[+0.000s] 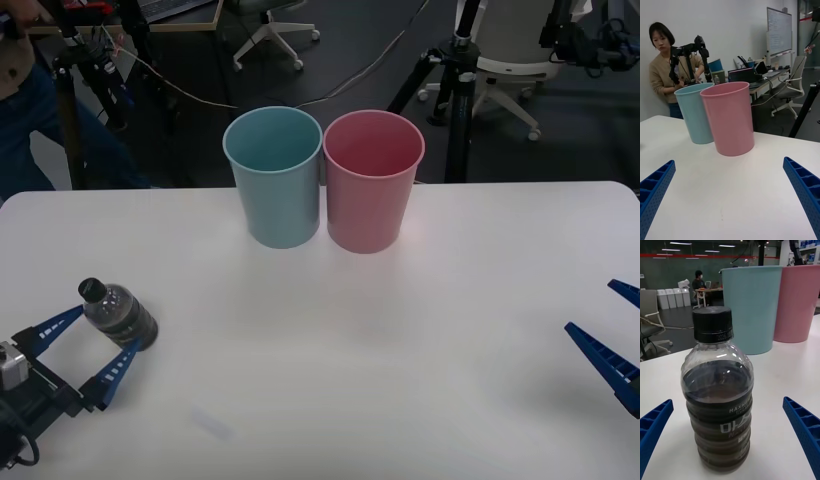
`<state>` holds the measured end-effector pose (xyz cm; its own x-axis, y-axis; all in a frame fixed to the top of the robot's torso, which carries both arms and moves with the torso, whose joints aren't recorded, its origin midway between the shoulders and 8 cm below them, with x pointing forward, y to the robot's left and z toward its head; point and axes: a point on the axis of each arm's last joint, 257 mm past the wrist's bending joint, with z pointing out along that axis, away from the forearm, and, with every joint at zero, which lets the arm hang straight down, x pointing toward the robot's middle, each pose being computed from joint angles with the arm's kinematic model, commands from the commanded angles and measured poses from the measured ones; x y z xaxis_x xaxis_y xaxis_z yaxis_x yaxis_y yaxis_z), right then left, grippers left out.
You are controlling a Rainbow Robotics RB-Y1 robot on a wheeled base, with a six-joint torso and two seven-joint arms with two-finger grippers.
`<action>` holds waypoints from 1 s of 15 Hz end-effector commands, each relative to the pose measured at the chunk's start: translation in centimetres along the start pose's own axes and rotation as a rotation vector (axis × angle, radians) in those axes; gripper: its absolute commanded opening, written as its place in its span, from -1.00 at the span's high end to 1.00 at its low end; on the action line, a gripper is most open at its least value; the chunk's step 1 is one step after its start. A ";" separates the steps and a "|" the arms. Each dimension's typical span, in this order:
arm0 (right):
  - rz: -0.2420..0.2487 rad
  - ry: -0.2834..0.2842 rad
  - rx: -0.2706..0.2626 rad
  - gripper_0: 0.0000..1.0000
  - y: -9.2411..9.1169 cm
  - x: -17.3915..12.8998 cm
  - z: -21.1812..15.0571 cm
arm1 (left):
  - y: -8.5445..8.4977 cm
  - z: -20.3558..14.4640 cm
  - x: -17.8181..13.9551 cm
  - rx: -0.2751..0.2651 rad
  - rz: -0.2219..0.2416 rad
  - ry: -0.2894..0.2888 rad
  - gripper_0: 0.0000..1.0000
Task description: Grasp the object on the table and drop it into the matching bin: aluminum can to the light blue bin, PET bottle to the pink bin.
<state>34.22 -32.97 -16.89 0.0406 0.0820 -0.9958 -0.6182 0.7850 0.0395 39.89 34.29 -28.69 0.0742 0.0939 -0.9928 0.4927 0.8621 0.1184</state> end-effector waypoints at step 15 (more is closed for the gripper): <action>0.000 0.000 0.000 -1.00 0.0 0.0 0.0 | 1.1 4.7 -0.3 0.002 0.009 0.007 -1.00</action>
<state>34.22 -32.97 -16.89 0.0406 0.0821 -0.9958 -0.6182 0.7850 0.0395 44.34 32.86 -28.20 0.0736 0.1059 -0.9916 0.4959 0.8588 0.1286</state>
